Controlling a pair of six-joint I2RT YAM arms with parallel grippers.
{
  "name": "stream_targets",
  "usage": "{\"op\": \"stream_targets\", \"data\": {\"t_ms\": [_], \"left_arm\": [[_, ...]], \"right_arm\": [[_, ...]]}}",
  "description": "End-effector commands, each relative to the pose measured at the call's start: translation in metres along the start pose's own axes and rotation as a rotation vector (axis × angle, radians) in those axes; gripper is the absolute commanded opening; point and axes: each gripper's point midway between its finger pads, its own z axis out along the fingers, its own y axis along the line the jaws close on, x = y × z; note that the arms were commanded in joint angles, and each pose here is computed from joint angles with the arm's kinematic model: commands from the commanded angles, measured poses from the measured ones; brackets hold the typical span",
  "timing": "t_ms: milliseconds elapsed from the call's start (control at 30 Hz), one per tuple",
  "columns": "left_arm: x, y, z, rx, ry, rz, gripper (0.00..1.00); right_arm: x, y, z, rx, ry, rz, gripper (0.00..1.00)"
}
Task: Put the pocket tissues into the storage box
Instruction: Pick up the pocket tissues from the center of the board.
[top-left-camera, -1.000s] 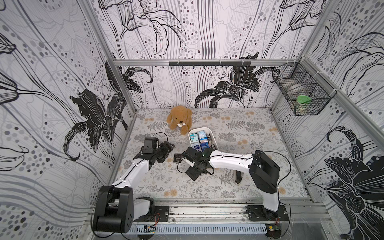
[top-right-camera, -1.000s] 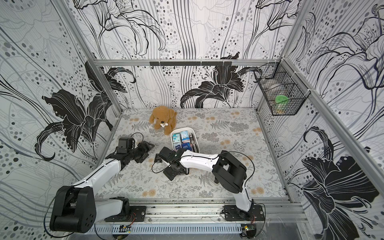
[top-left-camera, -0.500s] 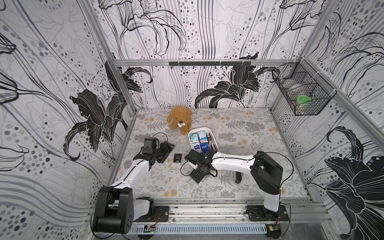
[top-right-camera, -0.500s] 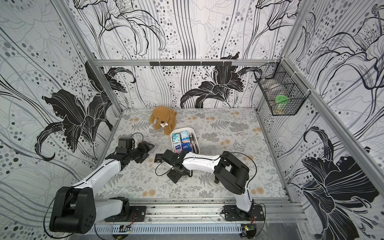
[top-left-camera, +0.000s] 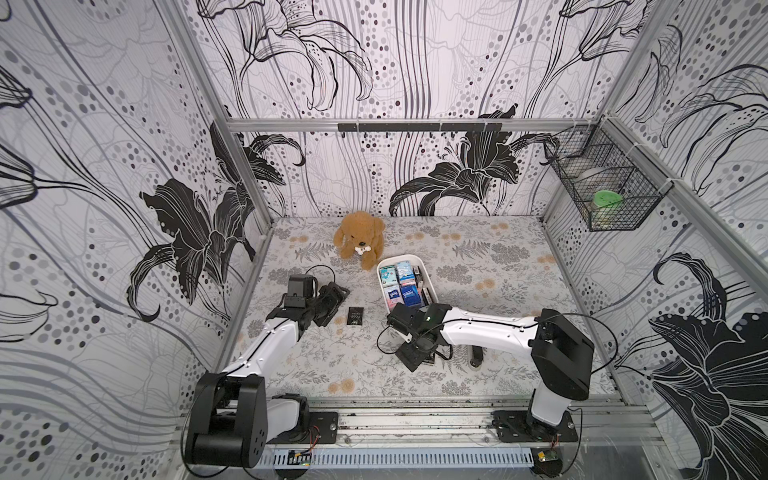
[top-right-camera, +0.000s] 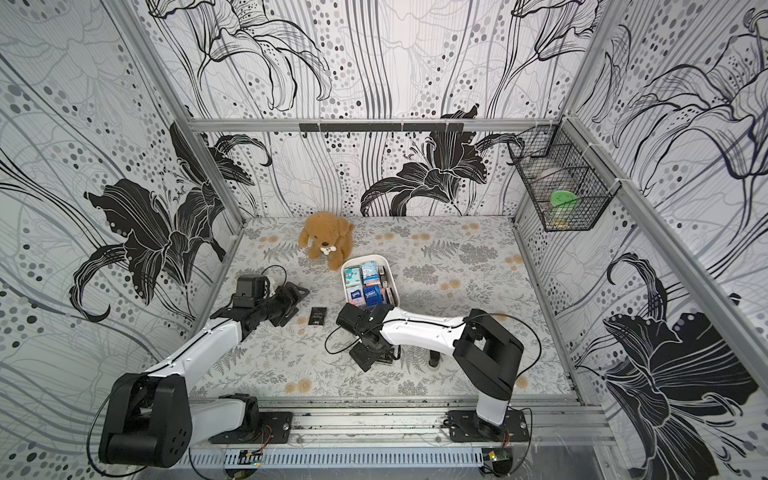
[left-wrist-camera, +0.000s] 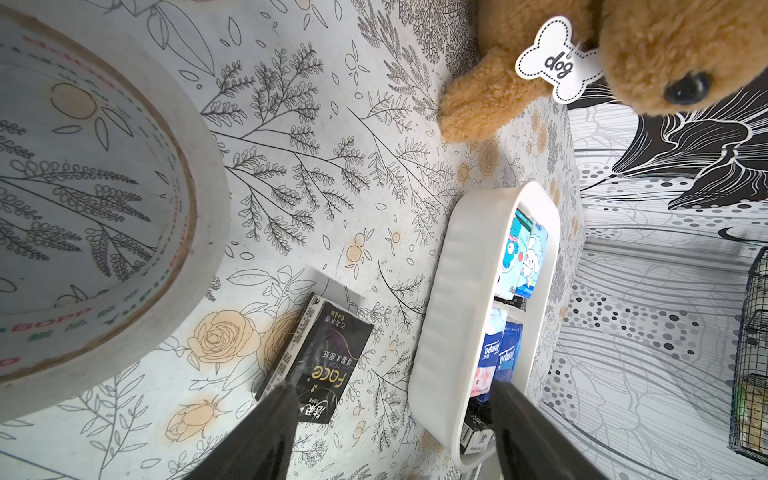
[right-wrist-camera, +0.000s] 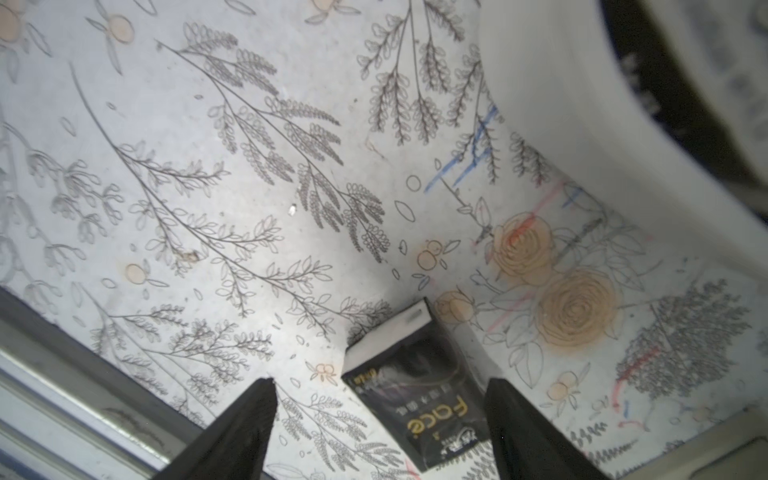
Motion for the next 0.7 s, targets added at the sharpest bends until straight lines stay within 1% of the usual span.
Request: {"op": "stream_targets", "data": {"t_ms": [0, 233, 367, 433, 533, 600, 667], "left_arm": [[-0.006, -0.007, -0.006, 0.027, -0.022, 0.017, 0.77], [-0.006, -0.006, -0.006, 0.023, -0.023, 0.011, 0.77], [-0.008, -0.009, -0.006, 0.026, -0.025, 0.015, 0.77], [-0.009, -0.01, -0.006, 0.022, -0.025, 0.017, 0.77], [-0.01, -0.011, -0.005, 0.021, -0.025, 0.019, 0.77], [-0.009, -0.009, -0.005, 0.021, -0.023, 0.018, 0.77], [-0.008, -0.008, -0.004, 0.02, -0.022, 0.016, 0.77]], "right_arm": [[0.025, -0.016, 0.007, 0.08, 0.085, -0.089, 0.85], [0.036, -0.019, 0.018, 0.089, 0.109, -0.132, 0.85], [0.042, -0.02, 0.03, 0.095, 0.138, -0.127, 0.82], [0.042, -0.019, 0.034, 0.094, 0.142, -0.125, 0.78], [0.044, -0.019, 0.036, 0.095, 0.149, -0.119, 0.65], [0.043, -0.019, 0.035, 0.095, 0.148, -0.112, 0.55], [0.043, -0.019, 0.034, 0.093, 0.149, -0.106, 0.49]]}}
